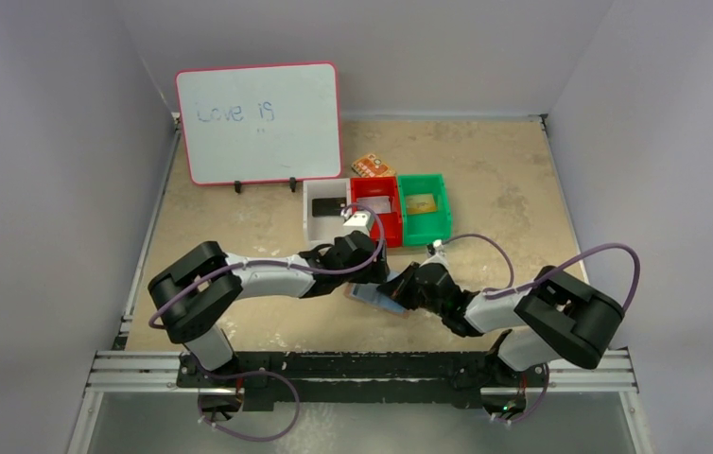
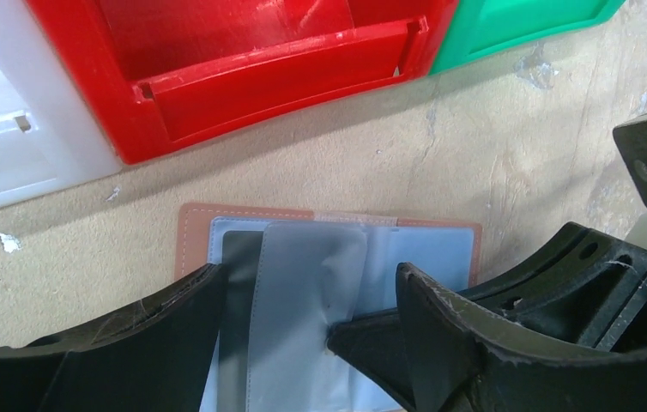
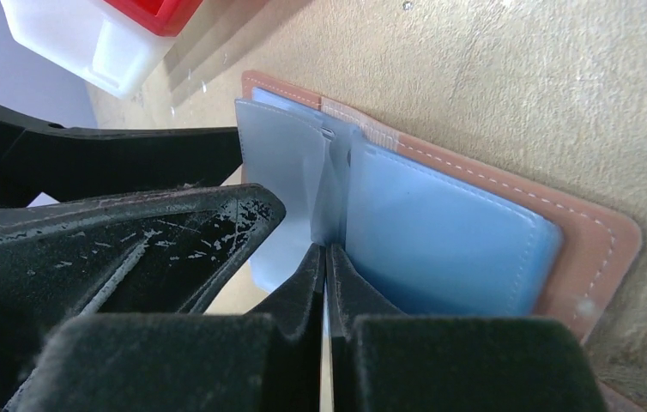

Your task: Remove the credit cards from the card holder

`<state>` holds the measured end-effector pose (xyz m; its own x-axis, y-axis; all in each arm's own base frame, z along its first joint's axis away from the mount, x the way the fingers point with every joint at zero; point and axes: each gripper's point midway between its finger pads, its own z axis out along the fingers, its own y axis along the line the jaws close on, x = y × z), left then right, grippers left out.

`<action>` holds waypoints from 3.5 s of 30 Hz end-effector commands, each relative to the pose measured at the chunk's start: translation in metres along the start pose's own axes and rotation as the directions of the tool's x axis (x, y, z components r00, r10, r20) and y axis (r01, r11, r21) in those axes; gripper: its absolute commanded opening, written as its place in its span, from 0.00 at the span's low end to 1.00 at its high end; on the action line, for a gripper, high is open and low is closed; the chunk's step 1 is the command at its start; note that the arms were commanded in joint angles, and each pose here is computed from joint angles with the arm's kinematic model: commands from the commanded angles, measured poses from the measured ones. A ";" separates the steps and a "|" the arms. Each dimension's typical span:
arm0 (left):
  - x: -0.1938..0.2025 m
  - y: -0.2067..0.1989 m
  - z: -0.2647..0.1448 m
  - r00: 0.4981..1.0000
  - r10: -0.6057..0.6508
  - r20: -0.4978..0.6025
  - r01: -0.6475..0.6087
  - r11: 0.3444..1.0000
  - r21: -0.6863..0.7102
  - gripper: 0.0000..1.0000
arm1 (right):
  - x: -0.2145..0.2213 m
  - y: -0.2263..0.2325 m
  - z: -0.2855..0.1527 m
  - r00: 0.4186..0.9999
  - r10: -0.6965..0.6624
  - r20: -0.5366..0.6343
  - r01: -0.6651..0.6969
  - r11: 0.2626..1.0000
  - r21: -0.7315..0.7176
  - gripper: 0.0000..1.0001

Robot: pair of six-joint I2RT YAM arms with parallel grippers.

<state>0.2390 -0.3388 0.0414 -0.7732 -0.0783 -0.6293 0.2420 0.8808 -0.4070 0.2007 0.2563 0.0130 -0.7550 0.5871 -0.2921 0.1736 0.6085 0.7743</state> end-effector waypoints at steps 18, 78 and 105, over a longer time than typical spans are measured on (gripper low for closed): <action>-0.007 -0.035 -0.013 0.999 -0.036 0.015 0.034 0.992 0.125 0.67 | 0.006 -0.045 -0.001 0.999 -0.036 -0.039 0.041 0.987 0.157 0.00; 0.025 -0.127 0.006 0.994 -0.037 -0.107 0.066 0.957 0.283 0.38 | -0.119 -0.026 -0.131 0.878 -0.098 0.469 -0.121 0.902 0.414 0.56; 0.040 -0.133 0.006 0.997 -0.017 -0.080 0.035 0.971 0.236 0.54 | -0.125 -0.017 -0.148 0.856 -0.030 0.517 -0.155 0.938 0.311 0.59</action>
<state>0.1744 -0.4736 0.0430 -0.8565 -0.0336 -0.5150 0.3355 0.7219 -0.6052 0.1955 0.1000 0.1191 -0.3625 0.7550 -0.5465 0.4670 0.6546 0.5945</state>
